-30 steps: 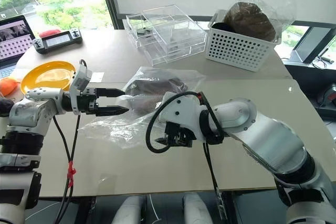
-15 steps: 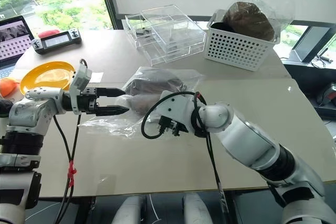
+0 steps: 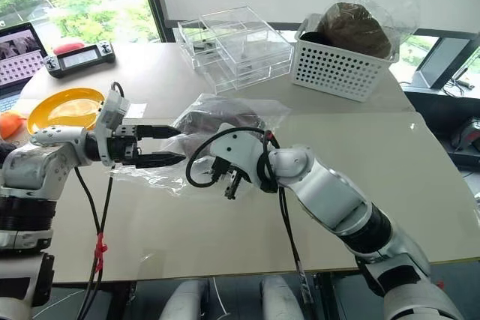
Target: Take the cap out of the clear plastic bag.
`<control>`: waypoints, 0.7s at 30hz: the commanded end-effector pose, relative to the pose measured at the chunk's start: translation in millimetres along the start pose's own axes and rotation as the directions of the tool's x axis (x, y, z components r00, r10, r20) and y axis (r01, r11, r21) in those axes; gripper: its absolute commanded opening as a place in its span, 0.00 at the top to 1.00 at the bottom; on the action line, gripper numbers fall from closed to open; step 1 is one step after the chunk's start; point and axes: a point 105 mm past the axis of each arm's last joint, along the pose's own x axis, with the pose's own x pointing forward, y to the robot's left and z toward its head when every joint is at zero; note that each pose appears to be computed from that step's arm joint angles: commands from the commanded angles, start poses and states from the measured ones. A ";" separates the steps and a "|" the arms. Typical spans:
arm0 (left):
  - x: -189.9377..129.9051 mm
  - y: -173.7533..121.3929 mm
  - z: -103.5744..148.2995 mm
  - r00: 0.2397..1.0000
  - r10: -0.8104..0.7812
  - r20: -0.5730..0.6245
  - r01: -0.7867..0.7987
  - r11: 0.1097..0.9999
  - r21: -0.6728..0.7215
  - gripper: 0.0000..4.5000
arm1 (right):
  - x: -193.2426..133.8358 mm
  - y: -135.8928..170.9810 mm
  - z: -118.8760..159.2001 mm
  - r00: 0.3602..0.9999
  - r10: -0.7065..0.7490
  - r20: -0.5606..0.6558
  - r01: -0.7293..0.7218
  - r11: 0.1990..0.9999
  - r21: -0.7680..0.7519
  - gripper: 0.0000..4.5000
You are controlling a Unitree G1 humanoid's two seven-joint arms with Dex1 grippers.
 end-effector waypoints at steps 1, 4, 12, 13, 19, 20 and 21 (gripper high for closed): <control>-17.3 -44.4 27.1 0.992 -0.100 0.072 0.104 0.993 -0.052 0.00 | 1.7 -14.0 12.2 0.997 -0.037 0.065 0.038 0.999 -0.008 0.97; -18.1 -80.0 18.2 0.985 -0.138 0.103 0.155 0.969 -0.191 0.00 | 3.5 -27.6 26.1 0.989 -0.065 0.132 0.061 0.998 0.030 0.97; -12.8 -83.2 -8.5 0.988 0.072 0.135 -0.025 0.946 -0.324 0.00 | 2.4 -32.9 45.1 0.977 -0.049 0.207 0.043 0.999 0.033 0.97; -13.0 -82.9 -11.2 0.986 0.091 0.138 -0.040 0.941 -0.337 0.00 | 2.0 -31.2 46.8 0.977 -0.036 0.211 0.032 0.999 0.020 0.97; -12.6 -75.0 -19.9 0.962 0.213 0.172 -0.126 0.903 -0.411 0.00 | 2.2 -23.5 52.0 0.975 0.009 0.222 -0.006 1.000 -0.010 0.97; -12.8 -72.9 -21.2 0.956 0.235 0.178 -0.139 0.892 -0.430 0.00 | 2.1 -23.3 52.9 0.975 0.009 0.224 -0.006 1.000 -0.012 0.97; -13.3 -69.7 -22.0 0.947 0.259 0.190 -0.149 0.878 -0.455 0.00 | 1.8 -24.4 53.9 0.974 0.002 0.226 0.001 1.000 -0.015 0.97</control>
